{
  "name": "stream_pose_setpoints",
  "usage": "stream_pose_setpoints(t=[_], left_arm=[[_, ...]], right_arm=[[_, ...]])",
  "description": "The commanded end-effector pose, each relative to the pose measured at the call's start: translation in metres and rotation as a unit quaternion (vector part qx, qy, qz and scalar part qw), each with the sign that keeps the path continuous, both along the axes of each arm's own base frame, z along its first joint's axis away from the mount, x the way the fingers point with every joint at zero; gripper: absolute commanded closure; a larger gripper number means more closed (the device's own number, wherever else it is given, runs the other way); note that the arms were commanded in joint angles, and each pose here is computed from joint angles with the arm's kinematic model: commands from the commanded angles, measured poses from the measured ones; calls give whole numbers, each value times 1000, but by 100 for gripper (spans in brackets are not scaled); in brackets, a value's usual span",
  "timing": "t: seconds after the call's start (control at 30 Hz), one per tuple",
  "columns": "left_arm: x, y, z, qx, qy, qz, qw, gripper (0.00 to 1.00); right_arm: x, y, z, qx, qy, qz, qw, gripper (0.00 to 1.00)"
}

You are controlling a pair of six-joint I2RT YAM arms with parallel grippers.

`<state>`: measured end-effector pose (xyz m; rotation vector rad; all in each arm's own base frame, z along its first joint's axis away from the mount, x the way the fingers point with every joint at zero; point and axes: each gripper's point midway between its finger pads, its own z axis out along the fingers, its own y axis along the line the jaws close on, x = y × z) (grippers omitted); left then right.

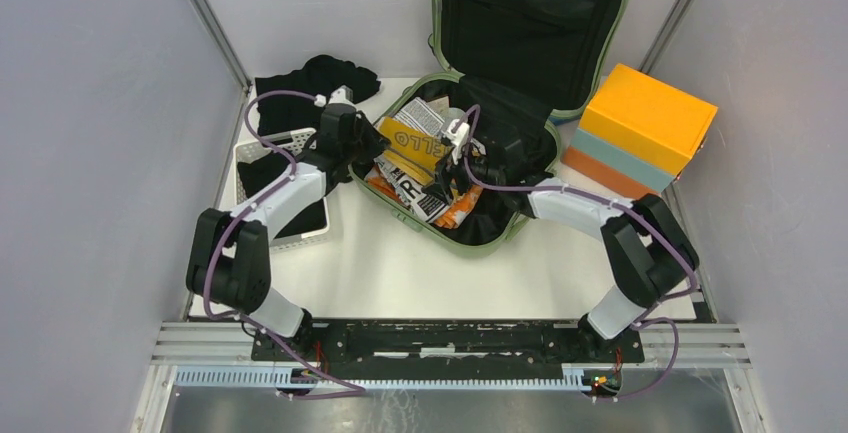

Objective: Open, take out, and arrange the luggage
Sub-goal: Pick up the clothes from the luggage.

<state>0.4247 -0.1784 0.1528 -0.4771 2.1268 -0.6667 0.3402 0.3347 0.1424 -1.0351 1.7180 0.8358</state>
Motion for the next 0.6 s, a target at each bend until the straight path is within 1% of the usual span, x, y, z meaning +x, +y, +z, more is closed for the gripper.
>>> stream_pose_setpoints(t=[0.0,0.2,0.43,0.57], left_arm=[[1,10,52,115,-100,-78,985,98],[-12,15,62,181,-118,-136,967,98],[-30,29,65,233,-100,-161,954,98],[-43,39,70,273,-95,-185,939,98]], right_arm=[[-12,-7,27,39,-50,-1,998,21],[-28,-19,22,43,-57,-4,997,20],[-38,-27,28,53,-66,-8,996,19],[-42,-30,30,61,-67,-11,996,19]])
